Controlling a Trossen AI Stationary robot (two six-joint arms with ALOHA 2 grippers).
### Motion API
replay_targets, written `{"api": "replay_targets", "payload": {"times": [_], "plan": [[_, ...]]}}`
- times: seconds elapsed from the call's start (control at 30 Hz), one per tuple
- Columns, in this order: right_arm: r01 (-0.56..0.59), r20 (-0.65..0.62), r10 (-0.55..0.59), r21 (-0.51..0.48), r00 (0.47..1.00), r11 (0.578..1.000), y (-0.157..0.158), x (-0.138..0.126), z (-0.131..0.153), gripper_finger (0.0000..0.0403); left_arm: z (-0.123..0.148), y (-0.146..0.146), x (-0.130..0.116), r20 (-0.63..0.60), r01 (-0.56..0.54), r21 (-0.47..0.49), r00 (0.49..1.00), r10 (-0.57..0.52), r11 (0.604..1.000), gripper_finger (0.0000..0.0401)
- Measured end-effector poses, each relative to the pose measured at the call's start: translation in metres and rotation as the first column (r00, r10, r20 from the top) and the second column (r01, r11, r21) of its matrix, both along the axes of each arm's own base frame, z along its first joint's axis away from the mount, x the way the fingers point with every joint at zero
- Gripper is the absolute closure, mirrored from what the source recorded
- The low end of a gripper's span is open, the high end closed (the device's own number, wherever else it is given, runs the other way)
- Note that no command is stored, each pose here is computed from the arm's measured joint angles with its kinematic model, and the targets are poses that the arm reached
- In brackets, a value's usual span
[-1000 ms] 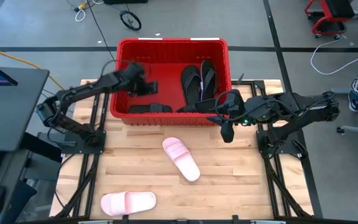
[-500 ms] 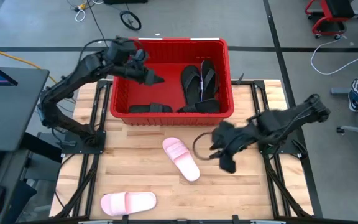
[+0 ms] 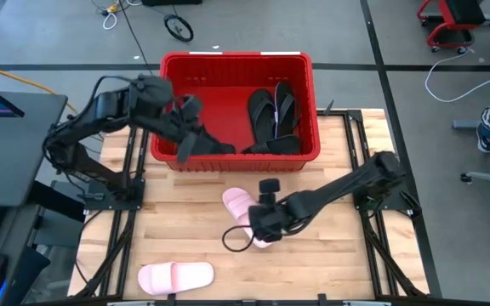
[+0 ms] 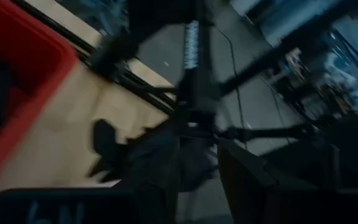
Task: Pick and place slides into bin
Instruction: Put the top pink slide into the red bin
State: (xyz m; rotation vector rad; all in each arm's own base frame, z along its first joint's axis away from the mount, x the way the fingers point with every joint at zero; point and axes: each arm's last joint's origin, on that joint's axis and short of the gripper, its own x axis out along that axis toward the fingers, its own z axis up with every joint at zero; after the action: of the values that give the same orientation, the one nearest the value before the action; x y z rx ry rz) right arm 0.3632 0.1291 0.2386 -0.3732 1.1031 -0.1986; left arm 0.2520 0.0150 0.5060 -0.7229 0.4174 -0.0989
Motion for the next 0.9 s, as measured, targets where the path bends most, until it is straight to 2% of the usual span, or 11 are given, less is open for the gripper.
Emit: {"api": "replay_targets", "payload": {"times": [0.1,0.3,0.43,0.63,0.73,0.83,0.9], "plan": [[-0.023,-0.033,0.022,-0.029,0.999,0.999,0.000,0.014,-0.025,0.0255,0.000,-0.015,0.001,-0.005,0.051,-0.020,0.999,-0.051,0.998,0.0296],[-0.046,0.029,0.046,-0.020,0.999,0.999,-0.001,0.042,-0.059,0.0255,0.002,-0.036,0.001,0.017,0.097,-0.013,0.995,-0.096,0.995,0.0311],[-0.034,0.044,0.035,-0.019,0.998,0.999,-0.008,0.051,-0.069,0.0255,0.007,-0.046,0.002,0.072,0.131,-0.010,0.989,-0.130,0.991,0.0322],[0.034,0.064,-0.032,-0.026,0.997,0.999,-0.020,0.054,-0.069,0.0260,0.011,-0.055,0.001,0.117,0.166,-0.012,0.980,-0.163,0.986,0.0336],[0.069,0.091,-0.071,0.023,0.993,0.997,-0.029,0.059,-0.068,0.0293,0.011,-0.056,0.001,0.118,0.168,-0.012,0.979,-0.166,0.986,0.0342],[0.127,0.097,-0.140,0.123,0.985,0.984,-0.041,0.063,-0.069,0.0366,0.012,-0.056,0.001,0.123,0.169,-0.010,0.978,-0.166,0.986,0.0347],[0.157,0.083,-0.176,0.197,0.981,0.968,-0.048,0.064,-0.069,0.0386,0.012,-0.056,0.002,0.127,0.169,-0.008,0.978,-0.166,0.986,0.0350]]}}
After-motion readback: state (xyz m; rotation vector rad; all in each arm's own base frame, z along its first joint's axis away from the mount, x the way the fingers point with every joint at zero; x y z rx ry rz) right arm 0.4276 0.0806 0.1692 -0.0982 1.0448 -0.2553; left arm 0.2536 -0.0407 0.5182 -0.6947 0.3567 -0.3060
